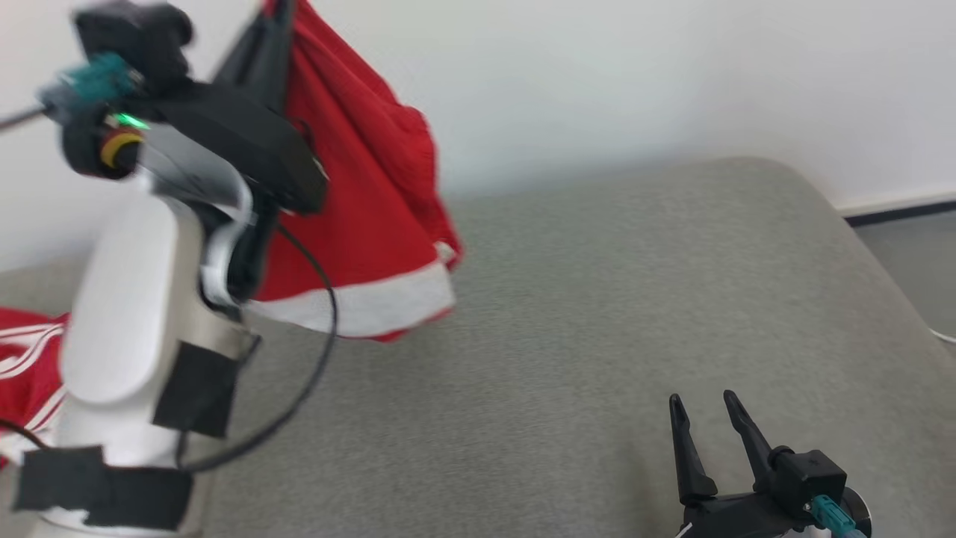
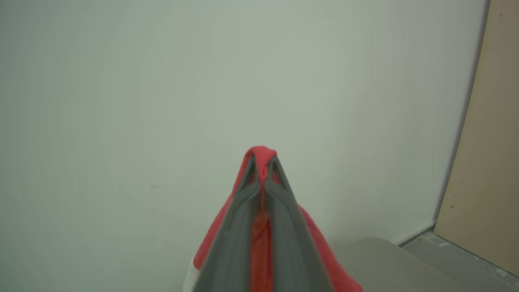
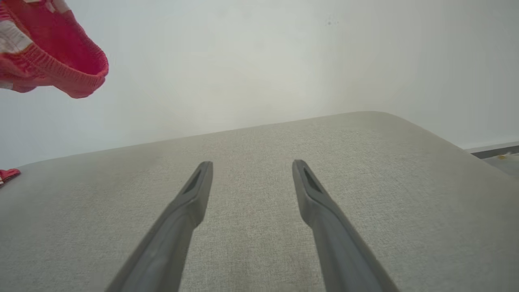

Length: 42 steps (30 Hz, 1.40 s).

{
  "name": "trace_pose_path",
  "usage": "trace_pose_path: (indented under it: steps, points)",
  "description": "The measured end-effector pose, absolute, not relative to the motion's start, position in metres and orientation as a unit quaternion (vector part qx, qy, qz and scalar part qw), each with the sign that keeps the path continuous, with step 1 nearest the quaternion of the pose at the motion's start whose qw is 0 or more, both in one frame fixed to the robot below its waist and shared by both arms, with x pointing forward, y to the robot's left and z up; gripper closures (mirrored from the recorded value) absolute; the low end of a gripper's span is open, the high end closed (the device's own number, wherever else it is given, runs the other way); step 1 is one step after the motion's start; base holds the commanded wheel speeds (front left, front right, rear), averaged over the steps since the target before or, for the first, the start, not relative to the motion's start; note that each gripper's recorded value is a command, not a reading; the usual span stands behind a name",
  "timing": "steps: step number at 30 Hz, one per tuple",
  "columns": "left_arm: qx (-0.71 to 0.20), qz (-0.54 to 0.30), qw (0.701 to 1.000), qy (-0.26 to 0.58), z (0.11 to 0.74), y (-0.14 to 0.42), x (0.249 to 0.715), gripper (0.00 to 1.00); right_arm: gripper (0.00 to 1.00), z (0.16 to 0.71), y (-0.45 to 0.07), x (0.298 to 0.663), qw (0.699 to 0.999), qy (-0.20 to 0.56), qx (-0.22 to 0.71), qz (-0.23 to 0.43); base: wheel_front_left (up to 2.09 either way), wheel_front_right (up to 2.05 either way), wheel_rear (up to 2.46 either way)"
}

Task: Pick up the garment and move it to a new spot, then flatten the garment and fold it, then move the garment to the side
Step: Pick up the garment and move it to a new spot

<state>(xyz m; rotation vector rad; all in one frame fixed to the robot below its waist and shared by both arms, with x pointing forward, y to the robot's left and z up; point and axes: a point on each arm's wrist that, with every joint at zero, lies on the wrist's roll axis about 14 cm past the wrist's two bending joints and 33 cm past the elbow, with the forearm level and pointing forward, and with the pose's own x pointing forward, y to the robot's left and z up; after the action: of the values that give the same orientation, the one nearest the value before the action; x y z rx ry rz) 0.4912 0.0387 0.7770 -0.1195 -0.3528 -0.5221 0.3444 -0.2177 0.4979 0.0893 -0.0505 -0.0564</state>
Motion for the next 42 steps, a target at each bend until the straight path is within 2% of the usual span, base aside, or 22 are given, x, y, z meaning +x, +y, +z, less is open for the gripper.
trace_pose_path:
  steps: [5,6,14,15,16,17,18,21,28,35,38,42]
  points:
    - [-0.085,-0.316,0.937,-0.122,0.733,-0.022,0.485,1.00,0.00,0.499,-0.241,0.327,0.997,-0.026,0.042,-0.066,0.00,0.00,0.00]
    - [-0.081,-0.326,0.938,-0.087,0.705,-0.039,0.486,1.00,0.00,0.498,-0.247,0.322,0.996,-0.025,0.040,-0.077,0.00,0.00,0.00]
    - [-0.066,-0.337,0.937,0.062,0.579,-0.072,0.480,1.00,0.00,0.494,-0.266,0.306,0.993,-0.013,0.035,-0.111,0.00,0.00,0.00]
    - [-0.062,-0.340,0.933,0.097,0.549,-0.074,0.472,1.00,0.00,0.490,-0.267,0.306,0.993,-0.005,0.033,-0.111,0.00,0.00,0.00]
    - [-0.061,-0.339,0.932,0.115,0.535,-0.073,0.468,0.62,0.00,0.490,-0.266,0.307,0.993,-0.004,0.033,-0.110,0.00,0.00,0.00]
    - [-0.063,-0.335,0.931,0.130,0.522,-0.071,0.464,0.08,0.00,0.490,-0.264,0.308,0.994,-0.004,0.033,-0.107,0.00,0.00,0.00]
    - [-0.066,-0.328,0.931,0.147,0.510,-0.066,0.460,0.00,0.00,0.490,-0.261,0.310,0.994,-0.004,0.033,-0.102,0.00,0.00,0.00]
    - [-0.079,-0.313,0.932,0.165,0.490,-0.054,0.451,0.00,0.00,0.491,-0.255,0.315,0.995,-0.005,0.035,-0.092,0.00,0.00,0.00]
    - [-0.111,-0.281,0.951,0.068,0.508,-0.027,0.442,0.00,0.00,0.486,-0.242,0.322,0.997,0.003,0.040,-0.070,0.00,0.00,0.00]
    - [-0.132,-0.182,0.974,-0.003,0.519,0.042,0.433,0.00,0.00,0.487,-0.238,0.333,0.997,-0.001,0.042,-0.060,0.00,0.00,0.00]
    - [-0.139,-0.136,0.979,-0.057,0.545,0.075,0.426,0.00,0.00,0.486,-0.237,0.336,0.997,-0.001,0.044,-0.058,0.00,0.00,0.00]
    - [-0.122,-0.089,0.985,-0.081,0.546,0.113,0.402,0.00,0.00,0.488,-0.228,0.343,0.997,-0.011,0.057,-0.045,0.00,0.00,0.00]
